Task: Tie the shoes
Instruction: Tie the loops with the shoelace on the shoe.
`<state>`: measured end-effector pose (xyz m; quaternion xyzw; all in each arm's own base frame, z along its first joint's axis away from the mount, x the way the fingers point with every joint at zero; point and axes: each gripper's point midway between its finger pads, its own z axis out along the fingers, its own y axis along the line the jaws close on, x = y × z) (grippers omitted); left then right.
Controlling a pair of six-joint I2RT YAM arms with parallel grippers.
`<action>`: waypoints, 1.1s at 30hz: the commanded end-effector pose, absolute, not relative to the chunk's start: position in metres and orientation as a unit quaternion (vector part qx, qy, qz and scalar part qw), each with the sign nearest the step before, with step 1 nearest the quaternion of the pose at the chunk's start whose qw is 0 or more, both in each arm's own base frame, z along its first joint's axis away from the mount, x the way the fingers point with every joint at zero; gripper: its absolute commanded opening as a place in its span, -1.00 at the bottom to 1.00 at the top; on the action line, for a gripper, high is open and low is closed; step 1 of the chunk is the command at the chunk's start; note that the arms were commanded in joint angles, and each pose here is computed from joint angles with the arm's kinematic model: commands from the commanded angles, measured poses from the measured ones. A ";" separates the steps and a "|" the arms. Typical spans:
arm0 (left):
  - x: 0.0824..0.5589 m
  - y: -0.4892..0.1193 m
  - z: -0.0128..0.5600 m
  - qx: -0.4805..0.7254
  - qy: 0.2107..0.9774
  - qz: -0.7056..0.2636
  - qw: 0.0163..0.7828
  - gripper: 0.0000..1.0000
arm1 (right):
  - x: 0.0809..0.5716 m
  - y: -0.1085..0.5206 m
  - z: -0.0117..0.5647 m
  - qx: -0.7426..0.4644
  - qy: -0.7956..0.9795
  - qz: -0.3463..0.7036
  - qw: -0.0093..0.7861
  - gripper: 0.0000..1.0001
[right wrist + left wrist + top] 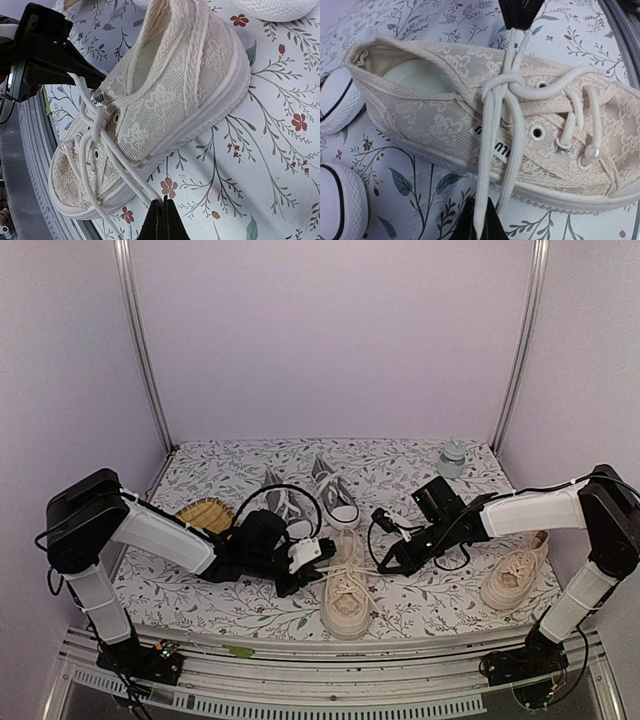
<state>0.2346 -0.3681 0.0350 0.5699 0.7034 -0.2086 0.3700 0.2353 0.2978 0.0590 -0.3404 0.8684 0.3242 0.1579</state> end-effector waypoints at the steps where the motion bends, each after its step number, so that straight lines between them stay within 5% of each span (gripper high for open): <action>1: 0.236 -0.351 0.011 0.565 0.729 -0.185 0.340 -1.00 | 0.243 0.281 0.055 -0.316 0.886 0.297 0.166 -0.99; 20: 0.236 -0.353 0.005 0.564 0.731 -0.194 0.332 -1.00 | 0.236 0.287 0.067 -0.316 0.858 0.370 0.162 -0.98; 24: 0.241 -0.358 0.014 0.563 0.725 -0.195 0.346 -1.00 | 0.235 0.308 0.119 -0.354 0.795 0.440 0.222 -0.26; 33: 0.243 -0.359 0.018 0.562 0.724 -0.195 0.350 -1.00 | 0.257 0.345 0.106 -0.344 0.803 0.441 0.207 0.23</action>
